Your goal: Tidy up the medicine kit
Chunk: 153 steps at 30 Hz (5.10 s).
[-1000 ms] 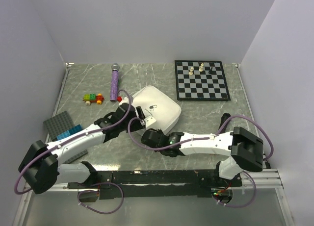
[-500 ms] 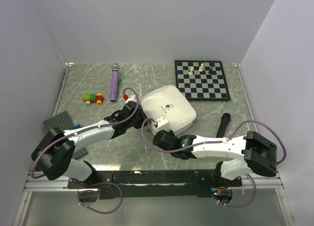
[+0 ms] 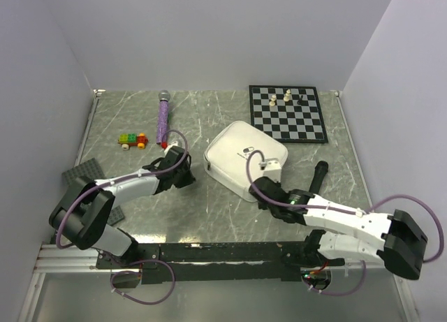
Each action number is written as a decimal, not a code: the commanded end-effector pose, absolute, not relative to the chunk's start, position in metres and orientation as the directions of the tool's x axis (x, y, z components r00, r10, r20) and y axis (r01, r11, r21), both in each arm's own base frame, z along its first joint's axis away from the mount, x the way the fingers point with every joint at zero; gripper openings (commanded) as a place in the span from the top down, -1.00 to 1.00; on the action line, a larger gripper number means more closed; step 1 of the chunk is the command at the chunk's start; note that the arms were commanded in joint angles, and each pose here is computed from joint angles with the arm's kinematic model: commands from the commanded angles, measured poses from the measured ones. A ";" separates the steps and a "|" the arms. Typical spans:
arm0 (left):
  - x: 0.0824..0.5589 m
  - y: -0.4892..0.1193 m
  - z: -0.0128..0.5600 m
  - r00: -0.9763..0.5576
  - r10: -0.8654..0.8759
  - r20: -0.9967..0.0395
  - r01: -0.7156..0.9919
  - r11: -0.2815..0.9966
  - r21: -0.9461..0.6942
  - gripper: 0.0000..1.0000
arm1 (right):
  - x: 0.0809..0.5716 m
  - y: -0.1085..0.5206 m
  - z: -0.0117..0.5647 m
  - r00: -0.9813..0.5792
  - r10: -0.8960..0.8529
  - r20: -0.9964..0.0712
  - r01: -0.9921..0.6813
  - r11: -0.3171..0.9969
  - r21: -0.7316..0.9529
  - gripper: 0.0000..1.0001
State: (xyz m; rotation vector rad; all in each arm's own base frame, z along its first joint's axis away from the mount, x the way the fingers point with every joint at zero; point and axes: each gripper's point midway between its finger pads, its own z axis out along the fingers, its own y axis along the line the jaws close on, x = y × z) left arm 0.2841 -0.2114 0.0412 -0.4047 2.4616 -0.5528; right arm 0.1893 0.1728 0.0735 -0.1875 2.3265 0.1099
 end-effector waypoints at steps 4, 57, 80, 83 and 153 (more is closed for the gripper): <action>0.285 -0.203 0.050 -0.772 -0.392 -0.500 -0.149 0.877 -0.457 0.99 | 0.211 0.161 0.090 -0.658 -0.013 -0.753 -0.107 0.991 0.077 1.00; 0.392 -0.213 0.078 -0.730 -0.382 -0.567 -0.045 0.855 -0.517 0.76 | 0.176 0.281 0.088 -0.521 -0.472 -0.711 -0.547 0.824 -0.147 1.00; 0.400 -0.181 0.025 -0.802 -0.146 -0.580 -0.025 0.977 -0.212 0.98 | 0.203 0.172 0.072 -0.706 -0.116 -0.699 -0.144 0.989 -0.018 1.00; 0.401 -0.182 0.024 -0.801 -0.145 -0.581 -0.021 0.977 -0.214 0.98 | 0.213 0.168 0.080 -0.684 -0.072 -0.726 -0.125 0.992 0.018 1.00; 0.238 -0.194 0.067 -0.733 -0.487 -0.475 -0.203 0.823 -0.530 0.99 | 0.196 0.228 0.075 -0.657 -0.324 -0.680 -0.335 0.934 -0.122 1.00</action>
